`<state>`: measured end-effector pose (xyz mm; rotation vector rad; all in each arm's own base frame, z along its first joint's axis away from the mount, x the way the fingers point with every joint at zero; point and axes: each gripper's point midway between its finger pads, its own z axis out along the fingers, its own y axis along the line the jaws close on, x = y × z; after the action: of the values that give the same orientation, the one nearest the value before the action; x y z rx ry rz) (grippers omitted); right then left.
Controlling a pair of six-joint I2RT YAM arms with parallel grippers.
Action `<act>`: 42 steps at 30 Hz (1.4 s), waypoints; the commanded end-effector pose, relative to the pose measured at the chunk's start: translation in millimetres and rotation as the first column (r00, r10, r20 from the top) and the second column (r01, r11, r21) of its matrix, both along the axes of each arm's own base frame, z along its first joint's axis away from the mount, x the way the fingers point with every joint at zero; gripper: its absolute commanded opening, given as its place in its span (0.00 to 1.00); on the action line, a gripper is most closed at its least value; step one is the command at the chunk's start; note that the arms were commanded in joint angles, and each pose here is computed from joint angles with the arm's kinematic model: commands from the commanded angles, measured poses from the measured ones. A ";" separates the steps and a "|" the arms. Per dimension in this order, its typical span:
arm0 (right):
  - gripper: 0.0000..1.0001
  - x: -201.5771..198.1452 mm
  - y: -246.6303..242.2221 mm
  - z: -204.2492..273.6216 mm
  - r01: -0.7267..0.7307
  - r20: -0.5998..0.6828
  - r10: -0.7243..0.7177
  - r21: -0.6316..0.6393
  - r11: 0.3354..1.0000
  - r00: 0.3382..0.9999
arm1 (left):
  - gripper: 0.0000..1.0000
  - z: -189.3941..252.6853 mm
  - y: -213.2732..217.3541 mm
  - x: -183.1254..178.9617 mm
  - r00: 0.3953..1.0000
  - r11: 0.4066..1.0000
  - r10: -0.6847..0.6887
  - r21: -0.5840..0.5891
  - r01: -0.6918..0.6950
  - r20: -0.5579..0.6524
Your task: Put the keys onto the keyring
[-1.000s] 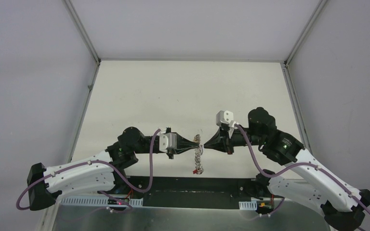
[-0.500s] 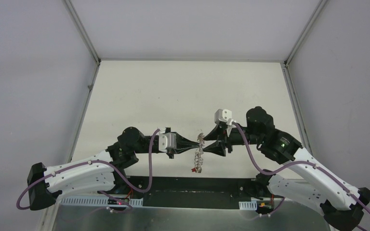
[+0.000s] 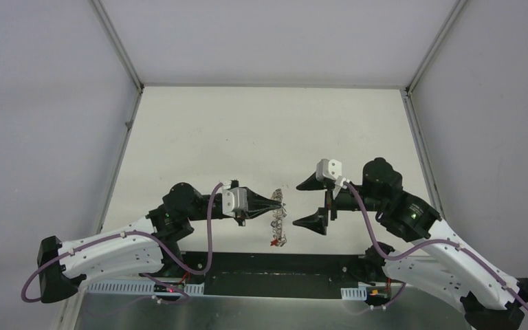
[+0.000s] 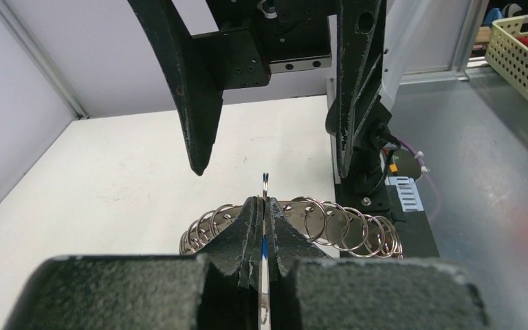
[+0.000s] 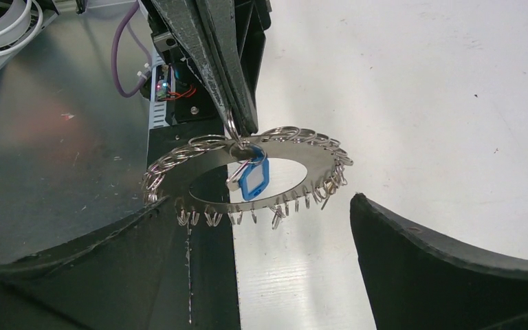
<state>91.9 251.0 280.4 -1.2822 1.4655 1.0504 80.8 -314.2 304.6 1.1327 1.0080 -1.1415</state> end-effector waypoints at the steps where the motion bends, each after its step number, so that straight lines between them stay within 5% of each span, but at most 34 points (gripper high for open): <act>1: 1.00 5.9 3.2 8.7 0.011 0.033 -0.012 0.028 1.000 0.999 | 0.00 10.4 6.4 3.6 0.998 0.998 0.049 -0.037 -0.050 -0.028; 23: 1.00 9.1 -9.2 21.2 0.070 0.084 -0.073 0.047 0.996 0.994 | 0.00 5.9 -43.2 61.0 0.970 0.975 0.220 0.042 -0.216 -0.100; 29: 1.00 8.6 -9.7 16.2 0.082 0.062 -0.086 0.057 0.995 0.994 | 0.00 -17.2 -64.2 77.7 0.977 0.978 0.198 0.090 -0.190 -0.084; 42: 1.00 10.5 -10.3 1.6 0.116 0.019 -0.117 0.060 0.991 0.993 | 0.00 -113.1 -21.0 80.9 0.926 0.938 0.318 0.212 -0.275 -0.203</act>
<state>97.6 238.7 269.8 -1.1964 1.5031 0.9920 160.6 -346.9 174.4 1.0634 1.4857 -0.9516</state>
